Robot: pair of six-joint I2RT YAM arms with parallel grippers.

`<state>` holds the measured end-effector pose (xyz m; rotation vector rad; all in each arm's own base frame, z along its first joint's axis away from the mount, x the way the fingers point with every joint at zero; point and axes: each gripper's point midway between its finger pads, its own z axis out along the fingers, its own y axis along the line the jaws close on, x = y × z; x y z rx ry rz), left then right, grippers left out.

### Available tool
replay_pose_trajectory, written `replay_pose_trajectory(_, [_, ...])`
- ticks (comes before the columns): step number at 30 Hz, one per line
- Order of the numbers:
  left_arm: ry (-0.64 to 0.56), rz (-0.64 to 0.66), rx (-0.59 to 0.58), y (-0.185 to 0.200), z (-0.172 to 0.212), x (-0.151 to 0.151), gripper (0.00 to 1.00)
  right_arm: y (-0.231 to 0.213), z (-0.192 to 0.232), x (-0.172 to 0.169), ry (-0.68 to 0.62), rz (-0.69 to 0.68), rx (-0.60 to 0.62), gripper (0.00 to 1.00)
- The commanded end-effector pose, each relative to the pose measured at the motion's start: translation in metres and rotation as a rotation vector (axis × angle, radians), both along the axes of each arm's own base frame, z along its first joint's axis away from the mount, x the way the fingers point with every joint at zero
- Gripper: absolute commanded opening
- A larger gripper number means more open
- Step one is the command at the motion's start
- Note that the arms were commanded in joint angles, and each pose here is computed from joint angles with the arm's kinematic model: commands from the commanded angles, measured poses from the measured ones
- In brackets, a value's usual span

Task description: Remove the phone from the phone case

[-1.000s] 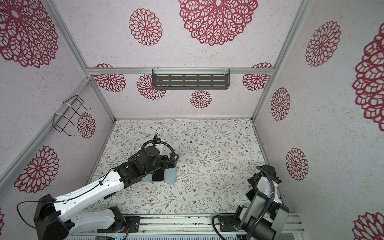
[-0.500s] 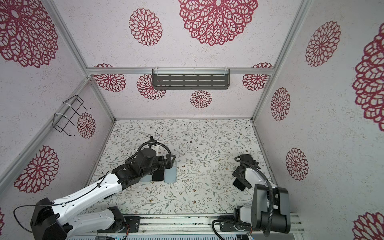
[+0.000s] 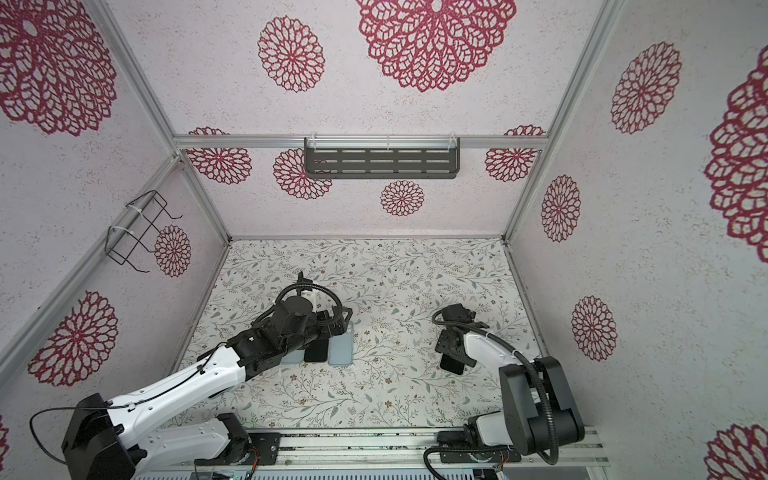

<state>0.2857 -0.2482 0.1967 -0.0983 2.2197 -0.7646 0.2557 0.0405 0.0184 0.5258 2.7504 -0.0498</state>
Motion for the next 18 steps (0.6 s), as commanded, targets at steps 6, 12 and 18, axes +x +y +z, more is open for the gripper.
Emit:
replay_pose_trajectory(6, [0.074, -0.064, -0.24, -0.04, -0.011, 0.009, 0.97, 0.036, 0.027, -0.011, -0.096, 0.183, 0.173, 0.46])
replay_pose_trajectory(12, [0.157, -0.119, -0.412, -0.066, -0.025, 0.013, 0.97, 0.074, 0.054, -0.006, -0.228, 0.319, 0.373, 0.4])
replay_pose_trajectory(18, [0.233, -0.196, -0.55, -0.098, -0.041, 0.017, 0.98, 0.11, 0.08, -0.01, -0.313, 0.453, 0.542, 0.38])
